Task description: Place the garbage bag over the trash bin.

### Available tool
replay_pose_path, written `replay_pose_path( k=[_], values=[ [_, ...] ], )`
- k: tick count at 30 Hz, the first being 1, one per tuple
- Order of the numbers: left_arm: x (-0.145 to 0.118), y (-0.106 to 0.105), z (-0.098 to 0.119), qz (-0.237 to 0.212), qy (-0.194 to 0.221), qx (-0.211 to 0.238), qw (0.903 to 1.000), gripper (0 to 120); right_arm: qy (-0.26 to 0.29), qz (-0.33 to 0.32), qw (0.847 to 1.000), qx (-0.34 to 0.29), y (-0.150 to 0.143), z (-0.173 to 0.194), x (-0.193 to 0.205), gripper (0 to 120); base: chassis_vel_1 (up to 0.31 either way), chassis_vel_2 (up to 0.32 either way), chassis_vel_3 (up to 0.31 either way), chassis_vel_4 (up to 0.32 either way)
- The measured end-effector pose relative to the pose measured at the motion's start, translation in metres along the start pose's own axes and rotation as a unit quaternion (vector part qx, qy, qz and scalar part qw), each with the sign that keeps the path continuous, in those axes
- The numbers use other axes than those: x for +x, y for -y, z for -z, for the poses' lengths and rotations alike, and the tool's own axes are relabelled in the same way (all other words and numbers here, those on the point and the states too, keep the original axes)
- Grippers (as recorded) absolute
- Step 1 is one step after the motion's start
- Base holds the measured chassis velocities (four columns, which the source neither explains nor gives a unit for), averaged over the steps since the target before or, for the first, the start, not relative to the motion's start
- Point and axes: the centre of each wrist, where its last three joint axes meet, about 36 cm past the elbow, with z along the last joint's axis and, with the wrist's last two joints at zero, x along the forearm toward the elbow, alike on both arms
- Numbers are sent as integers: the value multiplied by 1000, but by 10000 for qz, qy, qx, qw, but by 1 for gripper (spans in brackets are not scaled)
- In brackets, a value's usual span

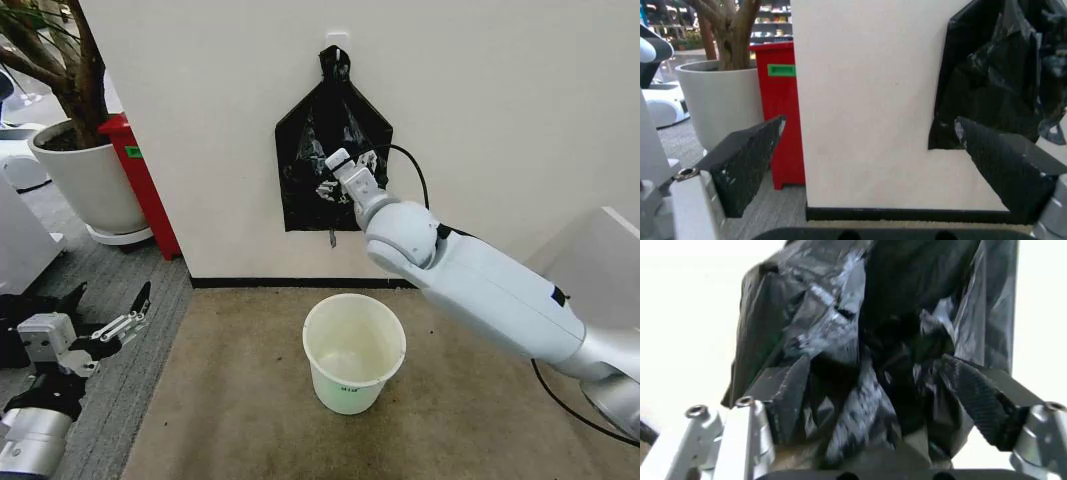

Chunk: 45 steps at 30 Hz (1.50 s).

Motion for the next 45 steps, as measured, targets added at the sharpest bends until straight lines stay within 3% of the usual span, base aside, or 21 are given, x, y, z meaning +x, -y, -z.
replay_pose_path(
  k=[9, 17, 20, 24, 28, 29, 31, 38, 45],
  values=[
    [-3, 1, 1, -47, 89, 47, 9999, 100, -233, -8, 9996, 132, -9, -15, -11, 65, 0, 0, 0, 0],
    [-5, 1, 2, -82, 190, 96, 9997, 100, -308, -78, 9989, 355, -5, -20, -18, 73, 0, 0, 0, 0],
    [-5, 1, 2, -90, 215, 111, 9997, 100, -373, -89, 9985, 393, -5, -24, -21, 66, 0, 0, 0, 0],
    [-6, 1, 3, -101, 274, 138, 9995, 100, -481, -151, 9978, 437, -4, -32, -27, 48, 0, 0, 0, 0],
    [-7, 1, 3, -105, 301, 148, 9994, 100, -522, -170, 9975, 448, -5, -36, -29, 41, 0, 0, 0, 0],
    [-7, 1, 3, -106, 311, 151, 9993, 100, -551, -200, 9974, 430, -5, -39, -29, 31, 0, 0, 0, 0],
    [-7, 1, 3, -119, 321, 148, 9993, 100, -548, -258, 9975, 376, -4, -41, -28, 23, 0, 0, 0, 0],
    [-11, 1, 6, -197, 372, 121, 9990, 100, -268, -447, 9986, 91, 5, -36, -22, 0, 0, 0, 0, 0],
    [-13, 1, 8, -276, 362, 63, 9989, 100, 35, -430, 9977, -531, 10, -18, -1, 0, 0, 0, 0, 0]
  ],
)
